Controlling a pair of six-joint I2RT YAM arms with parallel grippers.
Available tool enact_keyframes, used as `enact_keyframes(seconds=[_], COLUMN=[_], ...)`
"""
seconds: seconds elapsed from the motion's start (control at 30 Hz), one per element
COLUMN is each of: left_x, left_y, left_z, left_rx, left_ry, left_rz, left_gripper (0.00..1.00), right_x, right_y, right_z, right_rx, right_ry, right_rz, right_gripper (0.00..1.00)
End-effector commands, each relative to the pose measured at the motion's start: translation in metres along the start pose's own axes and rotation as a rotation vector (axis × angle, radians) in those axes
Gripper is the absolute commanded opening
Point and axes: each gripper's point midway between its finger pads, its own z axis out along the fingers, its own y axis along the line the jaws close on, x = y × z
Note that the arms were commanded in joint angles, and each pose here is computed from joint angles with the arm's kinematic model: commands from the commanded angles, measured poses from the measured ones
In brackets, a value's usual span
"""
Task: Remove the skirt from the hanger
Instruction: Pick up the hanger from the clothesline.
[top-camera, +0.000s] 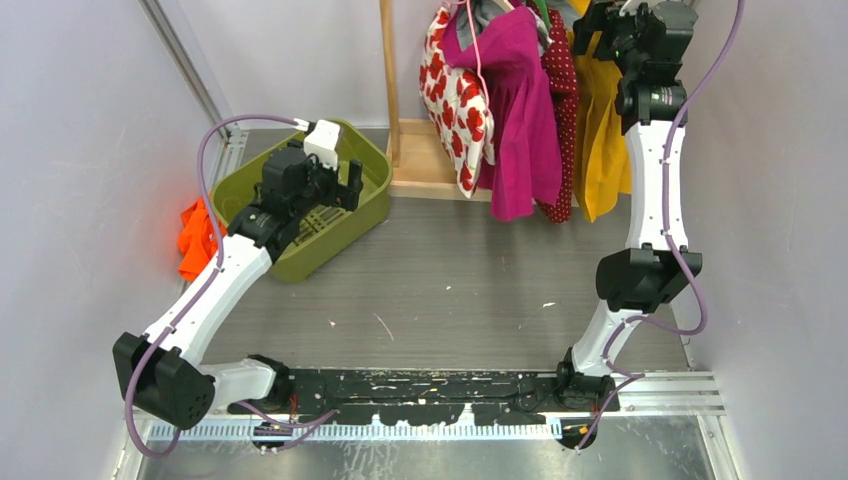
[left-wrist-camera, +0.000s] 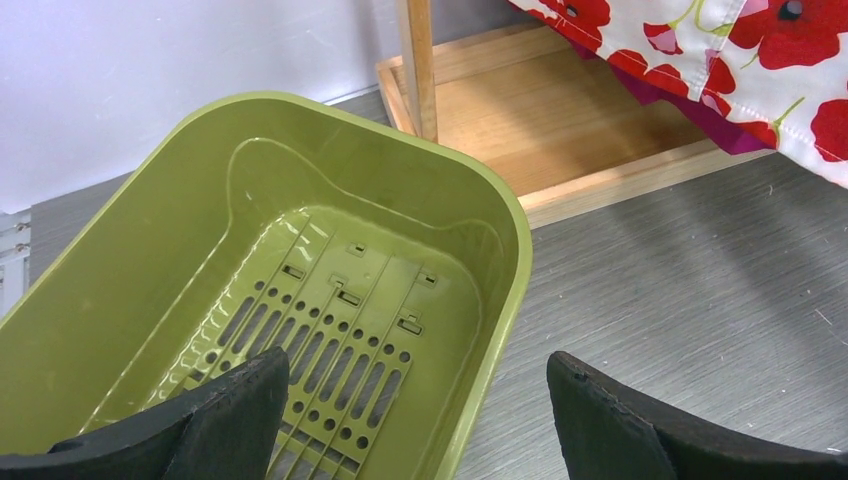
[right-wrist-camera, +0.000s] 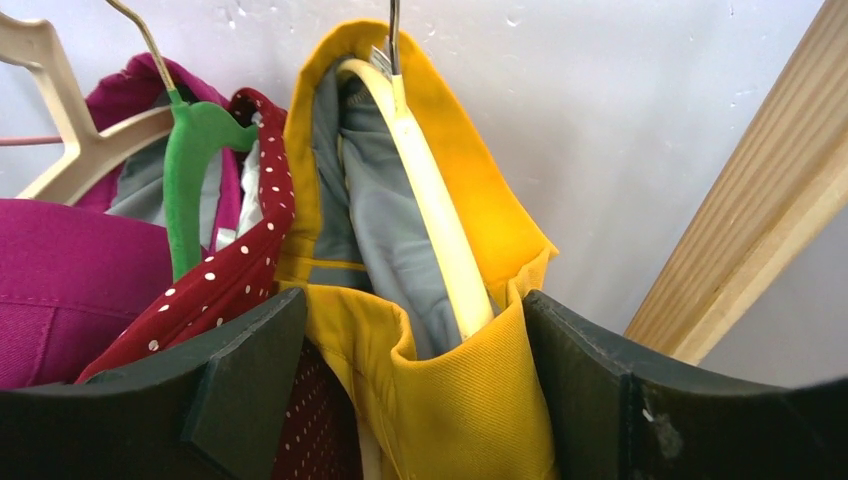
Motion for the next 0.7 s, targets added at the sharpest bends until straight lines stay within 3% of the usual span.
enact_keyframes(seconds=[0.0,0.1,0.2,0.27,0.47,0.67], left_x=[-0.017,-0.017,-0.017,-0.017,-0.017,-0.016], left_y=[0.003,0.002,0.002,0.002,0.001,0.002], left_z=[-0.002,-0.001,0.000,0.000,-0.003,-0.006], left_rx=[-0.014,-0.011,-0.011,-0.009,-0.008,-0.014], left_ry=[-0.055,-0.053,-0.053,-0.054,-0.056,-0.062], left_rz=[0.016,0.014,0.012,0.011,0.009,0.007], left_gripper=[0.98,0.98,0.97,0.97,0.97,0.97], right_x=[-0.011,-0.008,-0.006,-0.005,0.000,-0.010], right_y=[0.007,0.010,0.015,0.016,0.022,0.032], right_z=[0.004,0.002,-0.003,-0.006,-0.011,-0.018], right_rx=[-0.017,-0.035,-0.058,-0.065,-0.093,-0.134], right_ry=[-0.040,-0.031,-0.025,-0.026,-0.031,-0.078], right_rz=[0.005,-0.007,-0.010,-0.011,-0.011,0.016], right_gripper=[0.82,0.71,0.36,0.22,0.01,0.01])
